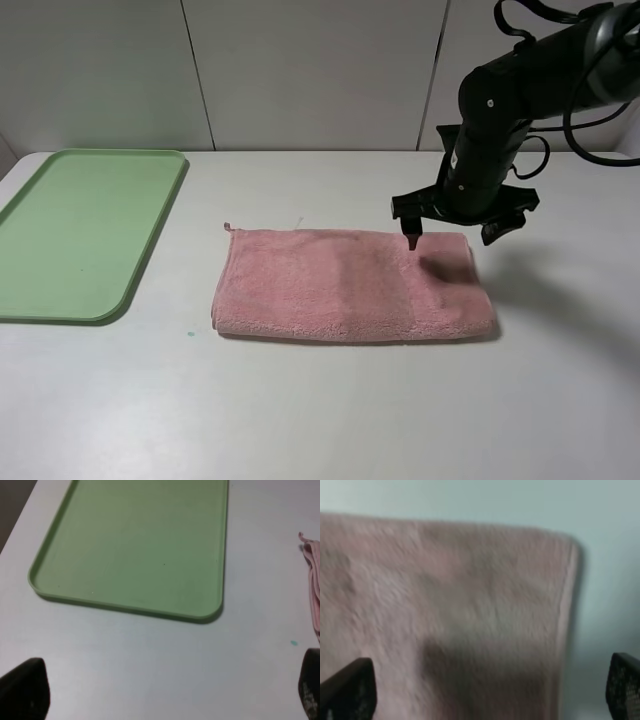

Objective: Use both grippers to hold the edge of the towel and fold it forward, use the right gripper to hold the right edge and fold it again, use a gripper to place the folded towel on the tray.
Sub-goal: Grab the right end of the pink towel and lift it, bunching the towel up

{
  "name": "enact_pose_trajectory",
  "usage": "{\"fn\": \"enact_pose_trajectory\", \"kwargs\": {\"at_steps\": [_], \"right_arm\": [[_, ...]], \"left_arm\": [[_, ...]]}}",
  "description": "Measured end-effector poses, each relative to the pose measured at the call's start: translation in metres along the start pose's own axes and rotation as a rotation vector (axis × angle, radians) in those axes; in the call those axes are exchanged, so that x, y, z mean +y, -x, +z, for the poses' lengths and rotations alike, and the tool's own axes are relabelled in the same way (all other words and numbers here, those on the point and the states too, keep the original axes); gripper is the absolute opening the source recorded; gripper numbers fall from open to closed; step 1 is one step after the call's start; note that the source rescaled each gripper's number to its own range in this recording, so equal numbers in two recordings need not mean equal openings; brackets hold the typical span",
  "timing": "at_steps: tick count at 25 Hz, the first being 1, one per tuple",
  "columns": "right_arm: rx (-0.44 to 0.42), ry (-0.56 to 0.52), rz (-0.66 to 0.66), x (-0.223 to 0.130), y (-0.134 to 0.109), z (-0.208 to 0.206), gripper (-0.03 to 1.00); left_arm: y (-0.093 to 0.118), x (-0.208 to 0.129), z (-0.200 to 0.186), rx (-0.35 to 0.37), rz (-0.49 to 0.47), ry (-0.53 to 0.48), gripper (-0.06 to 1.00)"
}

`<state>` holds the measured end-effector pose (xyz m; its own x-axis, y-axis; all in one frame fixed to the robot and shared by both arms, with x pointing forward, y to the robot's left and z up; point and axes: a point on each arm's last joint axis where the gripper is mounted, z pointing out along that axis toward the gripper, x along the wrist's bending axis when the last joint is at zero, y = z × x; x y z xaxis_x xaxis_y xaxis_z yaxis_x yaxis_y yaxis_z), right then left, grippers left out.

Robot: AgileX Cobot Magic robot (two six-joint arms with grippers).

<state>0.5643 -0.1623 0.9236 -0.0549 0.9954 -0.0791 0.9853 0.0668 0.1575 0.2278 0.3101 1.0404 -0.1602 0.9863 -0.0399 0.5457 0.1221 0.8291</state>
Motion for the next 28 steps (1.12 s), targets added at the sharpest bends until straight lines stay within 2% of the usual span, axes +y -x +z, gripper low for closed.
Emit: {"fn": "enact_pose_trajectory", "kwargs": {"at_steps": [6,10,19,28], "right_arm": [[0.001,-0.072,-0.059,-0.016,0.005,0.011,1.0],[0.029,-0.118,-0.051,-0.022,0.018,0.02,1.0],[0.072,-0.112,-0.05,-0.015,0.049,0.026,1.0],[0.123,-0.12,-0.087,-0.02,0.049,0.048,1.0]], "left_arm": [[0.0,0.0,0.0,0.0,0.0,0.0,1.0],[0.0,0.0,0.0,0.0,0.0,0.0,1.0],[0.0,0.0,0.0,0.0,-0.001,0.0,1.0],[0.0,0.0,0.0,0.0,-0.001,0.0,1.0]]}}
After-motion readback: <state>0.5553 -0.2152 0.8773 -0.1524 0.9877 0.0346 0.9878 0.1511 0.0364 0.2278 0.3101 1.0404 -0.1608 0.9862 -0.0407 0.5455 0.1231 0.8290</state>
